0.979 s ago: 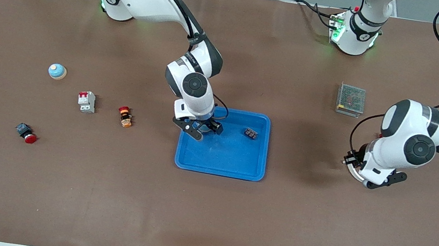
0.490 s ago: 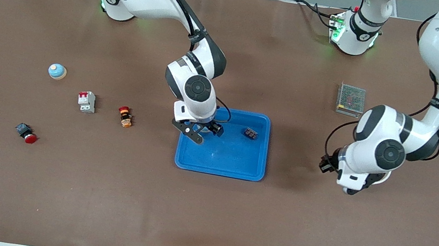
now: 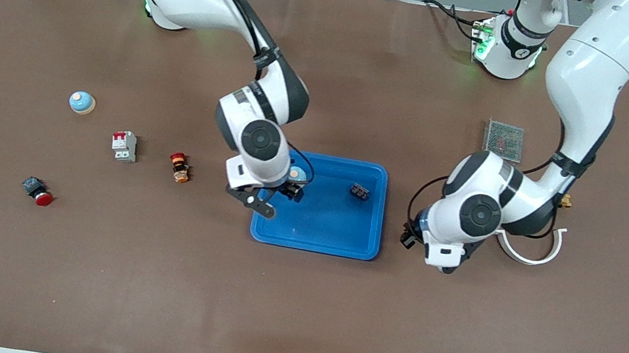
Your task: Place electrolytic capacitor and blue bell in tray
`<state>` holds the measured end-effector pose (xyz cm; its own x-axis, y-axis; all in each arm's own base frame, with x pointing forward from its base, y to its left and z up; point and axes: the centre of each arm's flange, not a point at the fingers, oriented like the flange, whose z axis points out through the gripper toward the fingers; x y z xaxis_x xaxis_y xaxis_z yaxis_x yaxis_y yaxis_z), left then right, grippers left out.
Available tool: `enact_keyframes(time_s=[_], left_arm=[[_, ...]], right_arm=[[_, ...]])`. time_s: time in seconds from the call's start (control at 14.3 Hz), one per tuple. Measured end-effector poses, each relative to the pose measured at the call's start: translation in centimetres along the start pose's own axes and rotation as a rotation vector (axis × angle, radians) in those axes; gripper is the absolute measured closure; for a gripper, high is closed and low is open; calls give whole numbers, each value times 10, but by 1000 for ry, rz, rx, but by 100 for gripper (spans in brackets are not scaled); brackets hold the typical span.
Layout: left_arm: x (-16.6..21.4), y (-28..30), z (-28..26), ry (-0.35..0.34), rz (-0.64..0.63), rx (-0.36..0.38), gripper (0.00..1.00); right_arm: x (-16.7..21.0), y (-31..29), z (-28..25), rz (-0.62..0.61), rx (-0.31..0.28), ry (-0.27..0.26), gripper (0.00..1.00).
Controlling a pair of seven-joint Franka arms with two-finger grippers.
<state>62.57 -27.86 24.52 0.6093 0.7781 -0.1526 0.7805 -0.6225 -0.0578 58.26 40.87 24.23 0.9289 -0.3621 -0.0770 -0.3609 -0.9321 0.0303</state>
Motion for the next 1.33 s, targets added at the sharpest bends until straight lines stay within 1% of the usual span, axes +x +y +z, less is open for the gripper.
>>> enact_keyframes(time_s=[0.14, 0.42, 0.7, 0.91, 1.12, 1.33], left_arm=[[-14, 9, -6, -19, -46, -18, 70], [-50, 26, -12, -31, -147, -70, 70], [-82, 43, 1, -52, -281, -116, 70], [-90, 54, 21, -77, -343, -150, 70], [-88, 58, 40, -93, -359, -164, 70], [-85, 57, 55, -98, -365, -151, 70]], right_arm=[[28, 23, -6, -78, -8, -5, 0], [73, 82, -10, -254, -60, 2, 0], [111, 150, -47, -375, -50, 10, 0], [135, 207, -75, -448, -41, 21, 0], [159, 271, -85, -506, -33, 29, 0], [164, 317, -72, -480, -13, 89, 0]])
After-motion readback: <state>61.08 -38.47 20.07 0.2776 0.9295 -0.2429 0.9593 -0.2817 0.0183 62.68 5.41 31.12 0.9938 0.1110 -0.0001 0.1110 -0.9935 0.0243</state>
